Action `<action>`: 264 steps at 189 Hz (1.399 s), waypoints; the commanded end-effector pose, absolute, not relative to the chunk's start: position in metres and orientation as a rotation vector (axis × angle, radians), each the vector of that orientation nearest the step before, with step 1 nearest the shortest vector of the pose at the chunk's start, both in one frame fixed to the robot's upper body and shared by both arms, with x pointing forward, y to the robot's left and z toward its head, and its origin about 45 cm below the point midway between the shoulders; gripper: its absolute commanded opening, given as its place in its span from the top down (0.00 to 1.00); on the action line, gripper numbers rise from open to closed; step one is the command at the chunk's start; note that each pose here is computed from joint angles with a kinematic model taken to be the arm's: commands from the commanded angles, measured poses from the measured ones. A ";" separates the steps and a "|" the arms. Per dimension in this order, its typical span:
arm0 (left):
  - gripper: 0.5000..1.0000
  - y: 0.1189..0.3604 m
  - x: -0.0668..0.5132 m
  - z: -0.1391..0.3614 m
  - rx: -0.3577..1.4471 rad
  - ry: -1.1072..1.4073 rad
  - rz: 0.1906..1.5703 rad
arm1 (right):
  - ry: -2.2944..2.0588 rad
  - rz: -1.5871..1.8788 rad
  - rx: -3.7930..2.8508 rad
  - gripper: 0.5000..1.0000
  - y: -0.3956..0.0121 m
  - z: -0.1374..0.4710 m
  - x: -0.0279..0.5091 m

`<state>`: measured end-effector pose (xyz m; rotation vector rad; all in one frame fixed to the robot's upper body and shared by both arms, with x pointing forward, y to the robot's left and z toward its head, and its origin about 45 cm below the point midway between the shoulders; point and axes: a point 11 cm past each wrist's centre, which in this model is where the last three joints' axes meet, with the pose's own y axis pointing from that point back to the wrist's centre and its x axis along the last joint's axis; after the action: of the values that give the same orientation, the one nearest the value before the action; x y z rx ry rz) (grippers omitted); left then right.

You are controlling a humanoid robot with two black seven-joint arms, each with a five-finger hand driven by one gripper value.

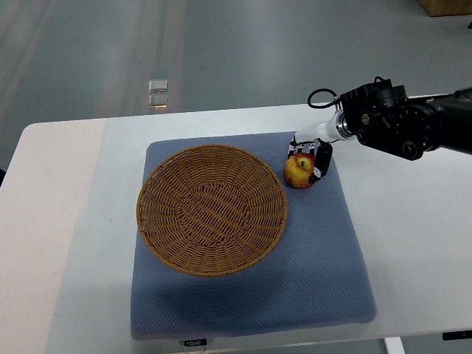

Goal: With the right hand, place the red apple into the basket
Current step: 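Lift the apple with the right hand and carry it over the basket, then open the right hand to release the apple into the basket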

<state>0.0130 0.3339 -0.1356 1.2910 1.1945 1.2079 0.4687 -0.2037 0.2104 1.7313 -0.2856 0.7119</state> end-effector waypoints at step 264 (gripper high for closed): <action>0.00 0.337 0.012 -0.135 1.303 1.192 1.212 | -0.046 0.838 2.038 0.82 -0.041 0.235 0.416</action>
<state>0.0117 0.3373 -0.1353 1.3014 1.1915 1.2134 0.4157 -0.0389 0.2396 2.0356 -0.0426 0.8512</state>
